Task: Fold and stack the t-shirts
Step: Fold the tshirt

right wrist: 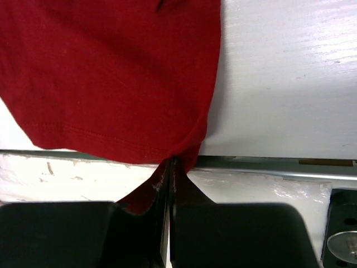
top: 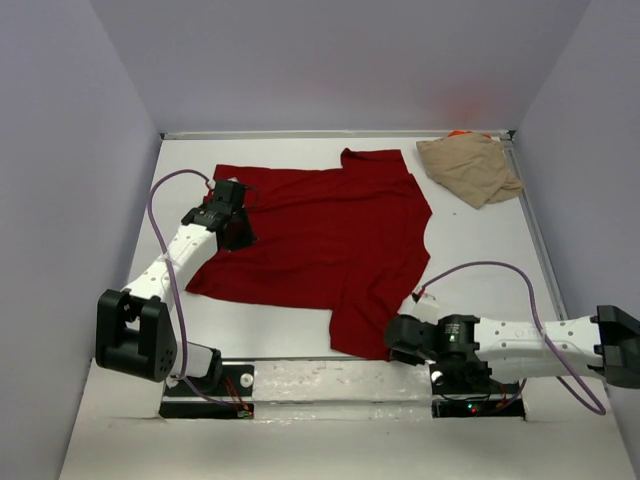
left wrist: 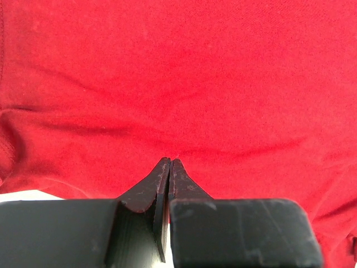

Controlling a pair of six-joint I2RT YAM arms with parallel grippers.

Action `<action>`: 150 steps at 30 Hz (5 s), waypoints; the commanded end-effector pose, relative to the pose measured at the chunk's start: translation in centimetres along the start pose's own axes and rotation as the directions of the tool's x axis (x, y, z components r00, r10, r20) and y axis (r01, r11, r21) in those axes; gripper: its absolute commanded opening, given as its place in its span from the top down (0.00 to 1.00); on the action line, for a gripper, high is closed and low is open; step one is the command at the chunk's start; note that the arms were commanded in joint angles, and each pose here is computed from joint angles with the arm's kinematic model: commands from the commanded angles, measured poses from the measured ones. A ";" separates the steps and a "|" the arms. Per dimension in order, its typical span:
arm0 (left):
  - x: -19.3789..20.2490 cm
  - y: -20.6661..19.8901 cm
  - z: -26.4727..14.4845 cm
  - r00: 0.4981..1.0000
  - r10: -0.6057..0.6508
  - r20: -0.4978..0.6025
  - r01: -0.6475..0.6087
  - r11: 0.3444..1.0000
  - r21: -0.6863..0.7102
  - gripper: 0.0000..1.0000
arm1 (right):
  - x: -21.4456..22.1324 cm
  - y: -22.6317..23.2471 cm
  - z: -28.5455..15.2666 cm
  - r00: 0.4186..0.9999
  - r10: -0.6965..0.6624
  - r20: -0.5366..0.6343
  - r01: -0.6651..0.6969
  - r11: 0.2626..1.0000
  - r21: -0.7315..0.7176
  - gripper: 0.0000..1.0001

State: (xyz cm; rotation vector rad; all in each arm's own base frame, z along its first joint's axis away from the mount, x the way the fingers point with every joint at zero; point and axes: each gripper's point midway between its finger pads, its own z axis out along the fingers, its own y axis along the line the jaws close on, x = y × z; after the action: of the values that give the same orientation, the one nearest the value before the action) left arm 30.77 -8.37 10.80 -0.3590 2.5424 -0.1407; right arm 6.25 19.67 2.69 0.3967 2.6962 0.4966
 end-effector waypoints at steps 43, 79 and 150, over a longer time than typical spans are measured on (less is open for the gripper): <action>-0.1 1.6 -1.0 0.998 -0.059 0.037 0.063 0.992 -0.108 0.88 | -15.4 5.3 1.1 0.894 -0.239 0.379 0.141 0.953 0.268 1.00; 4.1 10.1 -2.8 0.975 -0.220 -0.031 0.169 0.826 -0.539 0.82 | -21.7 4.4 -0.8 0.849 -0.324 0.417 0.298 0.946 0.129 1.00; -2.1 16.9 -3.9 0.884 -0.459 0.089 0.454 0.798 -0.395 1.00 | -26.1 3.1 -0.5 0.843 -0.273 0.463 0.240 0.962 0.131 1.00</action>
State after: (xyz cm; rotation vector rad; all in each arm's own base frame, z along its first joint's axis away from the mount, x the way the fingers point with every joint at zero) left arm 25.87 8.09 9.32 -1.1921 2.4935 0.2232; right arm 27.26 14.38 8.99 0.0671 2.3410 0.2639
